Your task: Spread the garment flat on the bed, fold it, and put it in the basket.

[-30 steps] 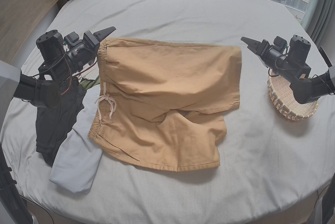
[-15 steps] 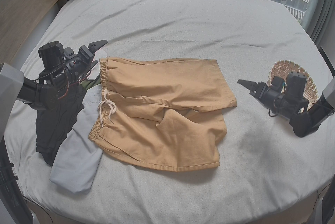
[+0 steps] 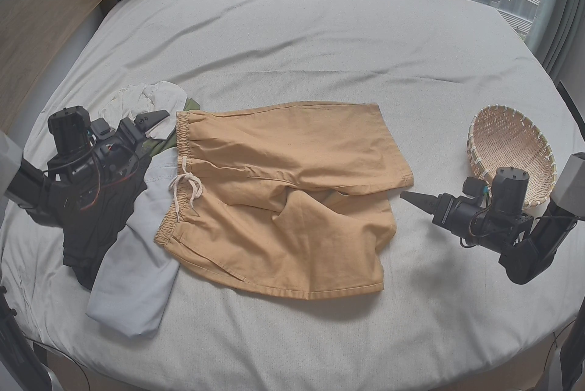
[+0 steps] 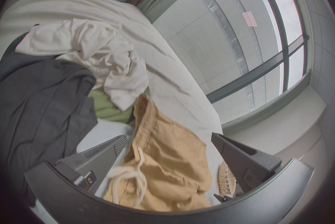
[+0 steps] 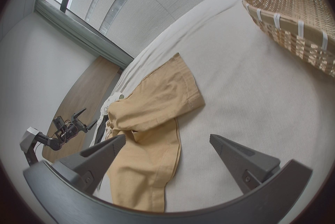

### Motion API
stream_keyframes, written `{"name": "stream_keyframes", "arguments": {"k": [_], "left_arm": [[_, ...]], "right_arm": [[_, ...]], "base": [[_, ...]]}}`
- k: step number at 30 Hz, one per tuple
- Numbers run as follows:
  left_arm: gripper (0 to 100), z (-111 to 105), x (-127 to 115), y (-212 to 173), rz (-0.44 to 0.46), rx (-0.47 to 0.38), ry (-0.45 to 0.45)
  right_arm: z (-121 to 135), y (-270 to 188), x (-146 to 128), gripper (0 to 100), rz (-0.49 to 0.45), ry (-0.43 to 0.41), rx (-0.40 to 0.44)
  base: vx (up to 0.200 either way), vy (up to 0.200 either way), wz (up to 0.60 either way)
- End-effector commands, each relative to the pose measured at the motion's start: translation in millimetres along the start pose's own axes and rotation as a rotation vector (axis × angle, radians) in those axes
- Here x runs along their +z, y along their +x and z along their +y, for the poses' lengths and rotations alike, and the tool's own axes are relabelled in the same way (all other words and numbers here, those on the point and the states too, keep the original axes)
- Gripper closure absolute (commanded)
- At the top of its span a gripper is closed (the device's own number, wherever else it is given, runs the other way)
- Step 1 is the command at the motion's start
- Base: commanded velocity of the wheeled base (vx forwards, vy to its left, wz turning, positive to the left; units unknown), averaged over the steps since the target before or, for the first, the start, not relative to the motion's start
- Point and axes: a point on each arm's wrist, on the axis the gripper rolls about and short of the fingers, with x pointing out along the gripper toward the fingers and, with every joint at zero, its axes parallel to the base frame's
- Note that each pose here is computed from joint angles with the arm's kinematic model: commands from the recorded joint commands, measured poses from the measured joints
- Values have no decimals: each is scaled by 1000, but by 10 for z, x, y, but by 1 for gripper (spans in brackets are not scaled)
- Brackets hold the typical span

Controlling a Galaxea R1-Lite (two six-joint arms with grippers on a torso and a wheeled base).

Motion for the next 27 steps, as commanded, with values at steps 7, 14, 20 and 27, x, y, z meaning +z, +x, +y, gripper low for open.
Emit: {"name": "stream_keyframes", "arguments": {"k": [7, 14, 20, 27], "left_arm": [[0, -124, -476, -565, 128, -164, 32], [0, -172, -706, -613, 185, -200, 43], [0, -252, -905, -645, 229, -231, 60], [0, -229, -965, -688, 246, -222, 54]], "right_arm": [[57, 185, -243, 0, 73, -2, 25], [85, 280, -232, 0, 69, -10, 38], [38, 410, -243, 0, 59, -13, 28], [4, 539, -221, 0, 45, -20, 36]], "base": [[0, 0, 0], [0, 0, 0], [0, 0, 0], [0, 0, 0]]}}
